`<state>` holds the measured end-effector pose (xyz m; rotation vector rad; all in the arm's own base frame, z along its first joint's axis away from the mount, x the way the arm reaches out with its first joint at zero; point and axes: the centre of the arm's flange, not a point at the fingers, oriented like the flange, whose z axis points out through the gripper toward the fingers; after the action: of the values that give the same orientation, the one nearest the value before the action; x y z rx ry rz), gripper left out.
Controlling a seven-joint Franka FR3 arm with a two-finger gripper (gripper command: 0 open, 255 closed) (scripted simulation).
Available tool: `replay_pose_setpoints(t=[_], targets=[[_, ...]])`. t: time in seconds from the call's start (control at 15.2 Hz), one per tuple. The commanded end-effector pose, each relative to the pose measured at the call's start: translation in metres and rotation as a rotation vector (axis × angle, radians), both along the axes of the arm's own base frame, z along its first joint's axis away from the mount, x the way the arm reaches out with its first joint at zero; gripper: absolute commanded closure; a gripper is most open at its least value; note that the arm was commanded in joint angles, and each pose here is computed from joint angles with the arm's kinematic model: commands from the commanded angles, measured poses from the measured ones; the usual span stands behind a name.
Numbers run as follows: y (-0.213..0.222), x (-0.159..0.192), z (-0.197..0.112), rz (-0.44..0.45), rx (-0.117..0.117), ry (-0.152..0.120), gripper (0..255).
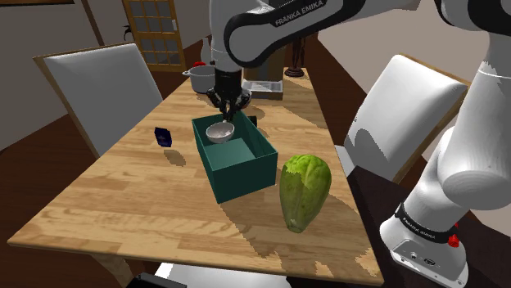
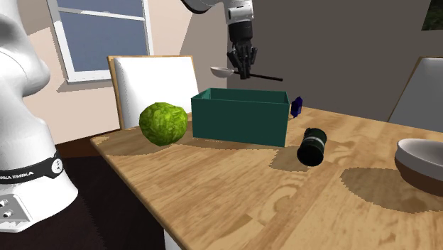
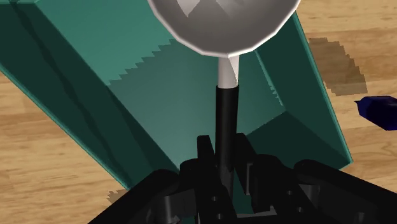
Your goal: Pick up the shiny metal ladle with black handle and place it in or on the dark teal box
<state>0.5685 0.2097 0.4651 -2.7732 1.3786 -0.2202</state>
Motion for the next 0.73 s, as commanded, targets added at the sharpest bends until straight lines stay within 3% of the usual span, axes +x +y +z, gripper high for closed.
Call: replay_pose_setpoints(t=[0.0, 0.66], targets=[[0.0, -0.001, -0.011, 0.0, 0.0, 0.0, 255], [0.0, -0.001, -0.054, 0.0, 0.0, 0.0, 255]])
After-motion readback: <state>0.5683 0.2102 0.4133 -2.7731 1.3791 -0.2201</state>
